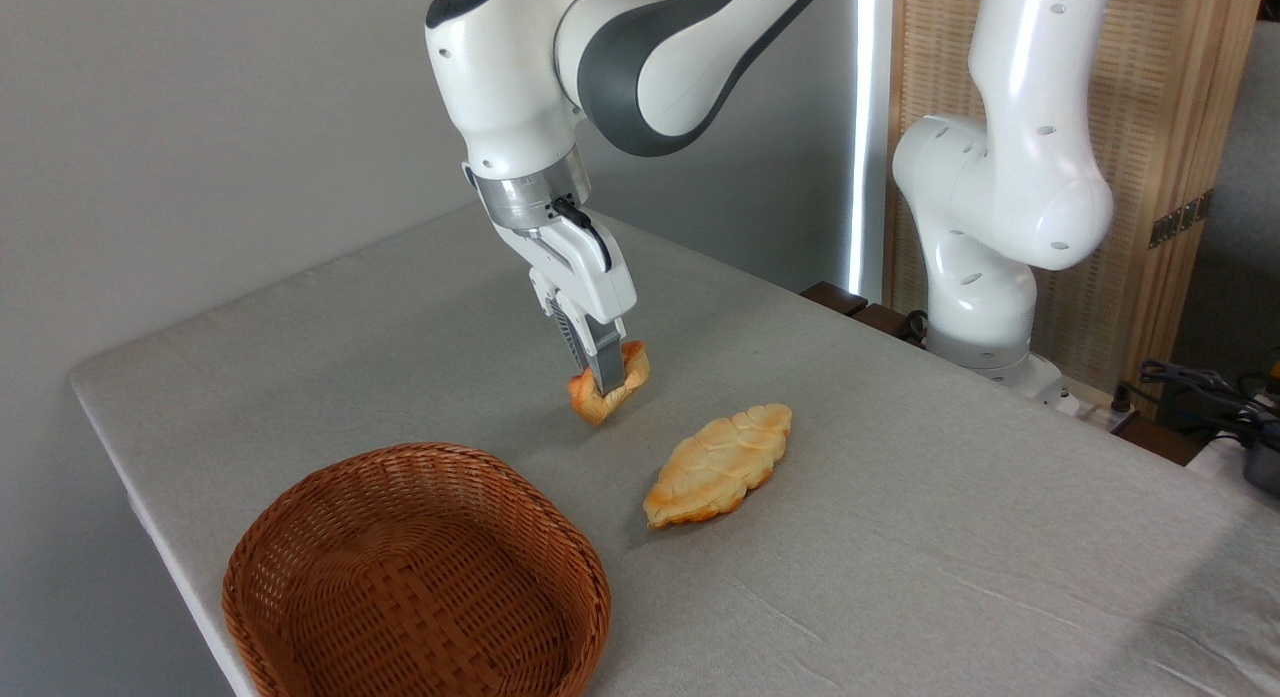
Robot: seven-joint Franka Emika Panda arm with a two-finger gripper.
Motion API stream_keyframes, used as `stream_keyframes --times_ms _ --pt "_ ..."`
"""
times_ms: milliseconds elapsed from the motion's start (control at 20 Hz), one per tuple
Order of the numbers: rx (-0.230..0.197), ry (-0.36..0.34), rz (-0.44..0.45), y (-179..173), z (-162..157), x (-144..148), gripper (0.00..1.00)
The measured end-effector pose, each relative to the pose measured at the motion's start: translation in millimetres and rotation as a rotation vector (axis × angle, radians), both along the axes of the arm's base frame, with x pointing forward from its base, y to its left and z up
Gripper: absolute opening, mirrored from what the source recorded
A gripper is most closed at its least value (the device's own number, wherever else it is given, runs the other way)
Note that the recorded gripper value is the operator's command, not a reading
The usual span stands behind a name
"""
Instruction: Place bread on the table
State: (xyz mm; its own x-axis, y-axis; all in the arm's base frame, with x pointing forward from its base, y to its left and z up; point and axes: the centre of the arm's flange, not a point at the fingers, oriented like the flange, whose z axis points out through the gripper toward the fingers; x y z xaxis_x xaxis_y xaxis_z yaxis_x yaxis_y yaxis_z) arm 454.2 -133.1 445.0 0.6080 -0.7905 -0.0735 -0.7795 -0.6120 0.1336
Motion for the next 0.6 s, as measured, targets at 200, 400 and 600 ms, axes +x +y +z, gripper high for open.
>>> stream_keyframes --times_ms 200,400,600 --pt "0.000 0.001 0.001 1 -1 0 1.00" --pt "-0.003 -0.010 0.005 2 2 1 1.00" --pt "-0.029 -0.093 0.027 10 40 15 1.00"
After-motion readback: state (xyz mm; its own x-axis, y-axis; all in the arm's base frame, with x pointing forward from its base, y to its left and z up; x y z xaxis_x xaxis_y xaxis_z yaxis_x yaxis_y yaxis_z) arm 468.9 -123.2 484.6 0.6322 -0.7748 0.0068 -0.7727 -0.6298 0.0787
